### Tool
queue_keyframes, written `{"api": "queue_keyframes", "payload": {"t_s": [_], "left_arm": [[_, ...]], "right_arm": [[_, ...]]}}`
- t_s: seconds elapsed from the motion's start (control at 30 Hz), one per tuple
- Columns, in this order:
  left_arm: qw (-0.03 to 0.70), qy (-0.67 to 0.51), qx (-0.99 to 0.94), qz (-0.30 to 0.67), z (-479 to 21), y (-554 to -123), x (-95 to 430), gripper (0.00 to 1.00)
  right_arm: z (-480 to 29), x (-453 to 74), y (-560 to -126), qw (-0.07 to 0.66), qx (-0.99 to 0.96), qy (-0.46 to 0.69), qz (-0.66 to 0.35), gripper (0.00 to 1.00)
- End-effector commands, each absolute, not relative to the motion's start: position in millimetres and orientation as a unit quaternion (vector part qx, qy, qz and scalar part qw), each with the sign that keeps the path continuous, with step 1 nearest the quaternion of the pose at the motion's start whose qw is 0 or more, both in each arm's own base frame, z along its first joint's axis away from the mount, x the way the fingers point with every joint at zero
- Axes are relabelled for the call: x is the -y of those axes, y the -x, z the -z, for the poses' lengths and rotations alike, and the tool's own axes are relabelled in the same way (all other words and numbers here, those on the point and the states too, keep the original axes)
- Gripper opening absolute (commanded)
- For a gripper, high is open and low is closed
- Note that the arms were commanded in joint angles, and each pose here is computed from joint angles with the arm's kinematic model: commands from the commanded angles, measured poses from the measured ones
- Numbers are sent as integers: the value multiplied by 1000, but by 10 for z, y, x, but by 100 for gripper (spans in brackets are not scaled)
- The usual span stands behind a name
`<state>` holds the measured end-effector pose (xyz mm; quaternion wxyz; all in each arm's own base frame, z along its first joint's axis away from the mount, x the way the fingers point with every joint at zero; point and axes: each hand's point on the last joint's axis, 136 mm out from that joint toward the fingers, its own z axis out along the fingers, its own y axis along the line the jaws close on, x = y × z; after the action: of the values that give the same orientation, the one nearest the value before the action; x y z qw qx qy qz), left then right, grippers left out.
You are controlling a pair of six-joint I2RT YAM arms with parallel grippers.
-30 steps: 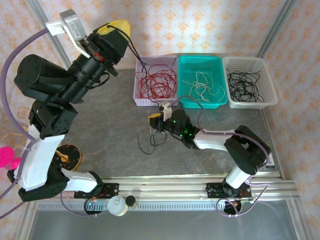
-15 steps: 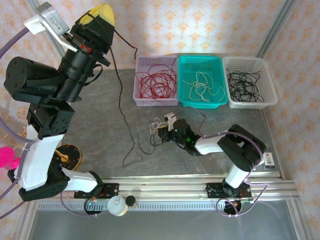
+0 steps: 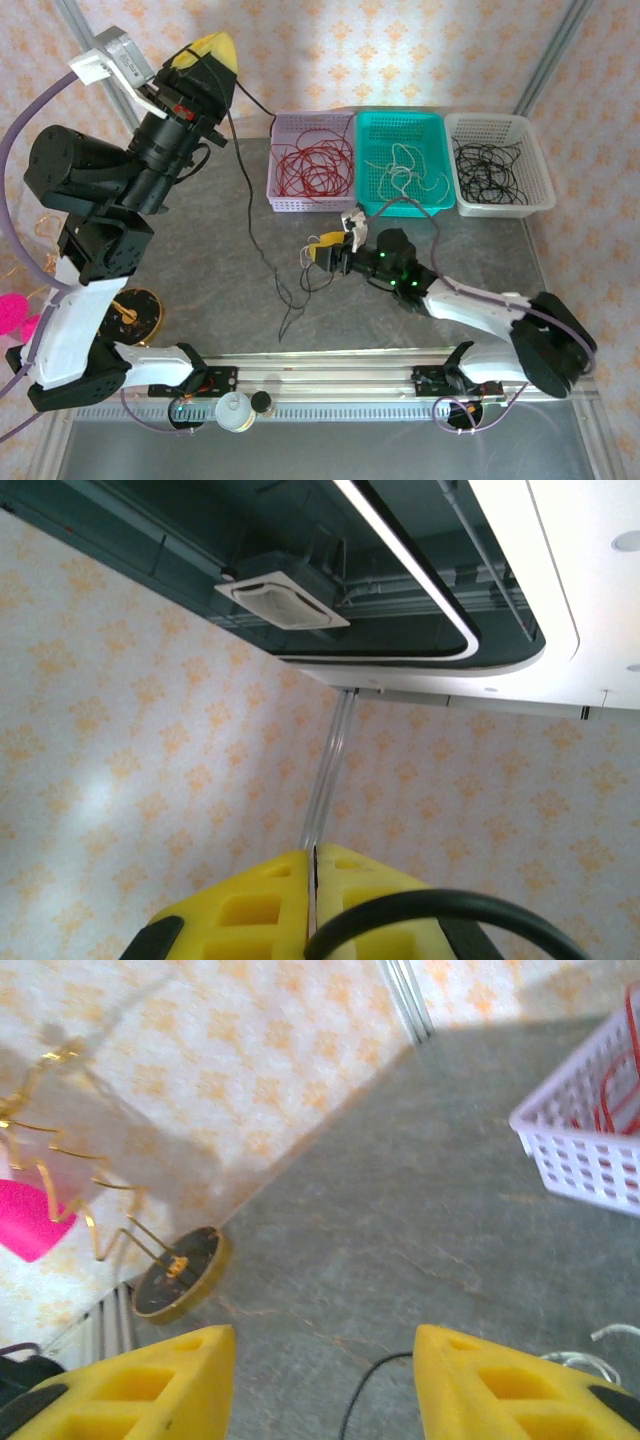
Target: Untangle the cables
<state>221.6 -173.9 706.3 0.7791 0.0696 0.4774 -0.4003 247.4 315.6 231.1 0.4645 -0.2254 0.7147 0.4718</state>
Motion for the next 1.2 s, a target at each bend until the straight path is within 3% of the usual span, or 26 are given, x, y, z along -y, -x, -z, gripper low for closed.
{"api": "queue_keyframes", "payload": {"t_s": [0.0, 0.1, 0.2, 0.33, 0.53, 0.87, 0.93, 1.0, 1.17], "left_arm": [[778, -62, -475, 407, -7039, -2175, 1698, 0], [772, -60, -489, 403, -6917, -2233, 1730, 0], [768, -59, -500, 397, -6826, -2292, 1759, 0], [763, -60, -516, 384, -6714, -2377, 1807, 0], [754, -66, -549, 356, -6506, -2566, 1917, 0], [740, -70, -578, 336, -6283, -2755, 2040, 0], [740, -71, -580, 333, -6271, -2773, 2050, 0], [740, -70, -584, 327, -6247, -2805, 2056, 0], [736, -64, -602, 303, -6108, -2881, 2036, 0]], "right_arm": [[-2910, -3047, -2331, 513, -662, 258, -482, 56], [-3372, -3025, -2178, 533, -623, 291, -494, 60], [-3800, -3116, -1997, 502, -603, 331, -524, 74], [-4284, -3269, -1799, 458, -573, 374, -567, 73], [-4809, -3292, -1528, 490, -489, 397, -603, 75], [-4912, -3621, -1585, 491, -465, 413, -610, 69], [-4918, -3697, -1614, 487, -462, 418, -612, 65], [-4882, -3778, -1645, 477, -465, 423, -615, 54], [-4699, -3812, -1955, 485, -538, 369, -583, 8]]}}
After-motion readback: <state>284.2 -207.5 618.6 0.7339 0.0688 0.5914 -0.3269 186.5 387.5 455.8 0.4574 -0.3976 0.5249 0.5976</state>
